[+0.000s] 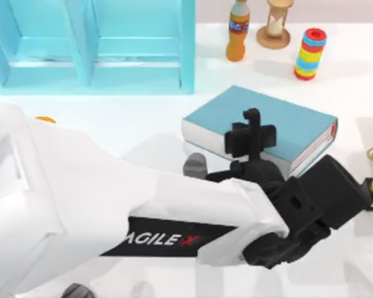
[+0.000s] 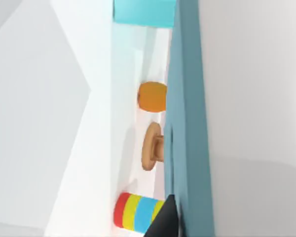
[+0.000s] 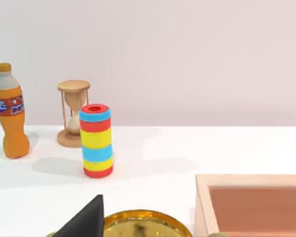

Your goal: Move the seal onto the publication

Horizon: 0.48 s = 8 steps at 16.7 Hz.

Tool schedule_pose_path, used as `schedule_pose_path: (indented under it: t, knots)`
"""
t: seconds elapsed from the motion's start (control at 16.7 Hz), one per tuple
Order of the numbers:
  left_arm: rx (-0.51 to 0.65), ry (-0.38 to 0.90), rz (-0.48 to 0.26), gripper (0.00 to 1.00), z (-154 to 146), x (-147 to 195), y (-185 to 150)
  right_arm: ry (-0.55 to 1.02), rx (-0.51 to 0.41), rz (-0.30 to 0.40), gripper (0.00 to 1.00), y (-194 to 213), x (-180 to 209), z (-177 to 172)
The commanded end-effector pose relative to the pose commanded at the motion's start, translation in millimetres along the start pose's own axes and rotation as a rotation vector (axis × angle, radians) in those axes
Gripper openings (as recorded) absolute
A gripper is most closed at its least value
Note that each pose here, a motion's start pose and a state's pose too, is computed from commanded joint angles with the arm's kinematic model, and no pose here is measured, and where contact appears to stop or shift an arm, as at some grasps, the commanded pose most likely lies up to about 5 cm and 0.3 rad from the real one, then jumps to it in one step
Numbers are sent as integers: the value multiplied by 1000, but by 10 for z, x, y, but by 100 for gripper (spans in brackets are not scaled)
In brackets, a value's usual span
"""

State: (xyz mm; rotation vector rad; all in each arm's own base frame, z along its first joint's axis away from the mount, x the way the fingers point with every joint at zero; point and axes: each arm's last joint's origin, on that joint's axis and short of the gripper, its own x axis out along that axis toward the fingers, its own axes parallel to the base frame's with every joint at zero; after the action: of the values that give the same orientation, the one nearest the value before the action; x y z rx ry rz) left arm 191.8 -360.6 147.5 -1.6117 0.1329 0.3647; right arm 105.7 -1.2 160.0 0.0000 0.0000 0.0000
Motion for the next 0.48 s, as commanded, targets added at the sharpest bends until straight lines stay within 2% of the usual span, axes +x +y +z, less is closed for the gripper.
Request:
schedule_pose_path:
  t: [0.18, 0.48]
  knots:
    - [63, -61, -46, 0, 24, -52, 133, 0, 0, 0, 100, 0, 0, 0]
    - [75, -71, -55, 0, 20, -67, 174, 0, 0, 0, 100, 0, 0, 0]
